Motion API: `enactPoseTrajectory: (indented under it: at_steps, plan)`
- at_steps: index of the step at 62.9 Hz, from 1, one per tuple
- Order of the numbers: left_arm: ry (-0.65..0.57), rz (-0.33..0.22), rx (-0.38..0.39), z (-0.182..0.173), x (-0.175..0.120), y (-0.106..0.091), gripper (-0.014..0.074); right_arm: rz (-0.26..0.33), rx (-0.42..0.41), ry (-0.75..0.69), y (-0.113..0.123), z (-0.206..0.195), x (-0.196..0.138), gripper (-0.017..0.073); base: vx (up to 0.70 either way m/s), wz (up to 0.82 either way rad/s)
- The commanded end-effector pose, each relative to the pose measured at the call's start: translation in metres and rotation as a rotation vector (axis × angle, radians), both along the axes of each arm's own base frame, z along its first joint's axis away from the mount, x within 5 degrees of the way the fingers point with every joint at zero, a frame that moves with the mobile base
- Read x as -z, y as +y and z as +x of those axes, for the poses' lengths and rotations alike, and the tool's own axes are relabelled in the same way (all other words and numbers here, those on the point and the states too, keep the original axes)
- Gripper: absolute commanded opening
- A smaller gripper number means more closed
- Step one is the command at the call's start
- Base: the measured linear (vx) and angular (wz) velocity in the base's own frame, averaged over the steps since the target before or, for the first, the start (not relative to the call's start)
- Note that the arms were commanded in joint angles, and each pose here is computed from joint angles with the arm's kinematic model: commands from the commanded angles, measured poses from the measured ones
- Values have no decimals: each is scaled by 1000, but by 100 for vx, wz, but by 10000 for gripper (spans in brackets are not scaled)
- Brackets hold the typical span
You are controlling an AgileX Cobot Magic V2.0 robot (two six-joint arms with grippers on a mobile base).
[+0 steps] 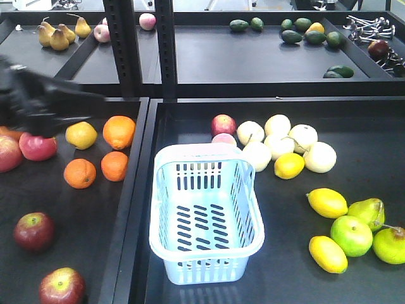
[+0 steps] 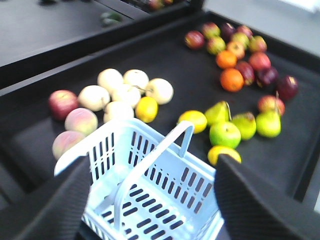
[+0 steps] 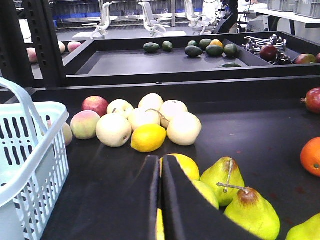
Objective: Pick three apples into basket with both arms
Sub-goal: 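Reach the left gripper over the basket and close on its handle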
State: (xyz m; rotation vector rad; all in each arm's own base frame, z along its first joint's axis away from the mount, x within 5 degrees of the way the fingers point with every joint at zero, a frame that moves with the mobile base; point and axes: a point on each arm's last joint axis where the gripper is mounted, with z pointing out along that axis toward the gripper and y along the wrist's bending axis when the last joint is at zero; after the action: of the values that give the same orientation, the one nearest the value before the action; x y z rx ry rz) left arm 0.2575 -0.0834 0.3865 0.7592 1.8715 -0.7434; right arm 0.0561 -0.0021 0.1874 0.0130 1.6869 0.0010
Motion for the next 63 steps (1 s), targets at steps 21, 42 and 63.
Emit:
enactPoseTrajectory:
  at_steps: [21,42,63]
  plan:
    - [-147,299,234,63,18,-74,552,-19,-11,-71,1,0,-3,-4,0,0]
    - [-117,353,241,86,50,-92,552,-19,-11,-71,1,0,-3,-4,0,0]
    - [-96,392,262,101,78,-96,552,-19,-11,-68,1,0,-3,-4,0,0]
